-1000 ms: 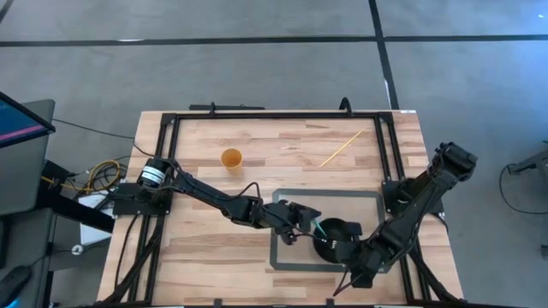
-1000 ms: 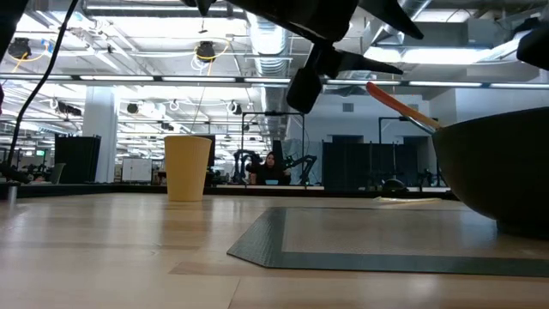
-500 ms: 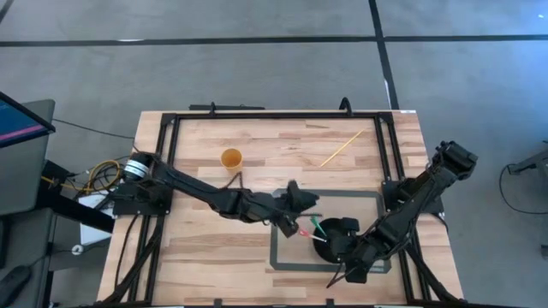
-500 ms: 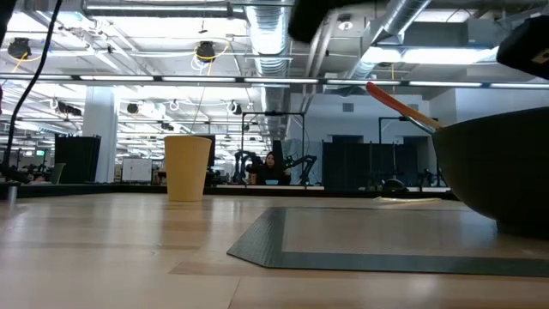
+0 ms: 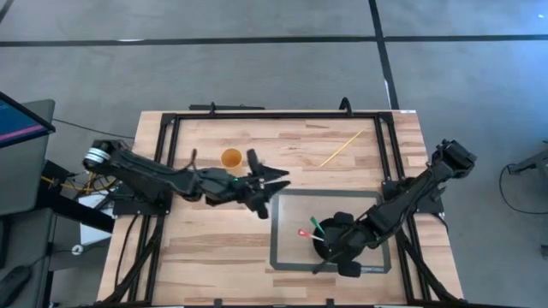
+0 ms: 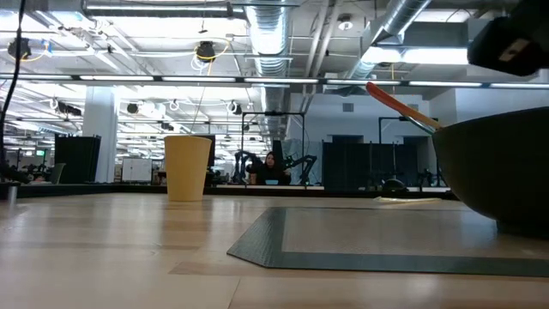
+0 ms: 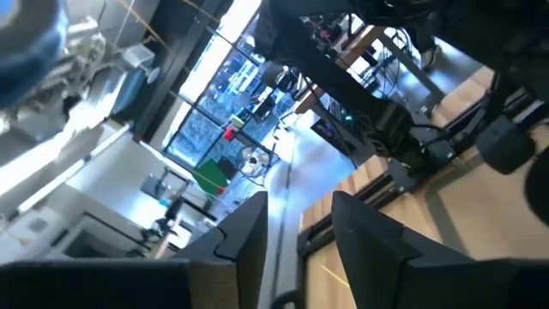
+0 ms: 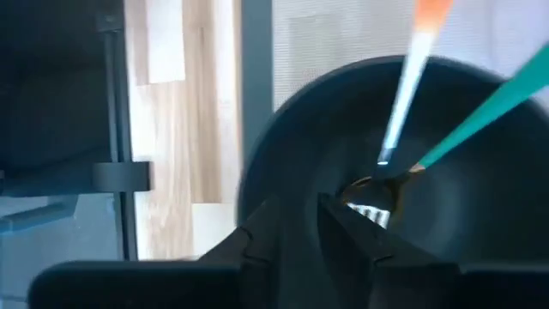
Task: Pick & Place Utensil
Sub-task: Put the yellow cup on top of the black bowl on the table placemat
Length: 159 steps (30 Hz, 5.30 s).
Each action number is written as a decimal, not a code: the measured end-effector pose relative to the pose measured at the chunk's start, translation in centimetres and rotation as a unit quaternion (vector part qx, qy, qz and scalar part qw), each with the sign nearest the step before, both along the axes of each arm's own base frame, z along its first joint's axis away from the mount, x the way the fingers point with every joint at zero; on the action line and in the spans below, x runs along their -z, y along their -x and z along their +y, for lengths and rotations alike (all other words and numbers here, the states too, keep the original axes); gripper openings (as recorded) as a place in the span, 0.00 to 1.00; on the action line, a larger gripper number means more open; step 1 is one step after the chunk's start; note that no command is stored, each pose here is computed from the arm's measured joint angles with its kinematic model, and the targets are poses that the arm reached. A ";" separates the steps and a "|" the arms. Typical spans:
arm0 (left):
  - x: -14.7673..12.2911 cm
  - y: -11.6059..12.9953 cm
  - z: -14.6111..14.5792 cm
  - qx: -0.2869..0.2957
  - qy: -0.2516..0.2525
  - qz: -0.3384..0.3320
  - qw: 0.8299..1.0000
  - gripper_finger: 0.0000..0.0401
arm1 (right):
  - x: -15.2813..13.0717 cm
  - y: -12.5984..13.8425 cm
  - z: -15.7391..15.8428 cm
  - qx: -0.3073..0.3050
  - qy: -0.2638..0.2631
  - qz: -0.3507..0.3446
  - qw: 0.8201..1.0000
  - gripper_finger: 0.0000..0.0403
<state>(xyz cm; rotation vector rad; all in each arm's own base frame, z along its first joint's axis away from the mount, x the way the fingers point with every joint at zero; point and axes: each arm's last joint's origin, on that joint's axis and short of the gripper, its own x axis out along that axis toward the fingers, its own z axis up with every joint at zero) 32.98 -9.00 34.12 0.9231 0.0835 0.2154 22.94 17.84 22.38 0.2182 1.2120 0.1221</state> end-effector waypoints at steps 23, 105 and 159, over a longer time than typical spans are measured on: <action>6.6 6.2 3.9 -0.112 0.252 -0.020 0.961 0.30 | -1.9 -2.7 -6.3 0.046 0.089 0.042 0.994 0.34; 14.7 8.9 11.0 -0.317 0.532 0.062 0.783 0.05 | -2.8 -7.6 -13.2 0.118 0.182 -0.114 0.969 0.31; 11.3 0.4 1.6 -0.002 0.411 0.106 0.906 0.03 | -2.1 -4.9 -12.3 0.118 0.201 0.000 0.972 0.30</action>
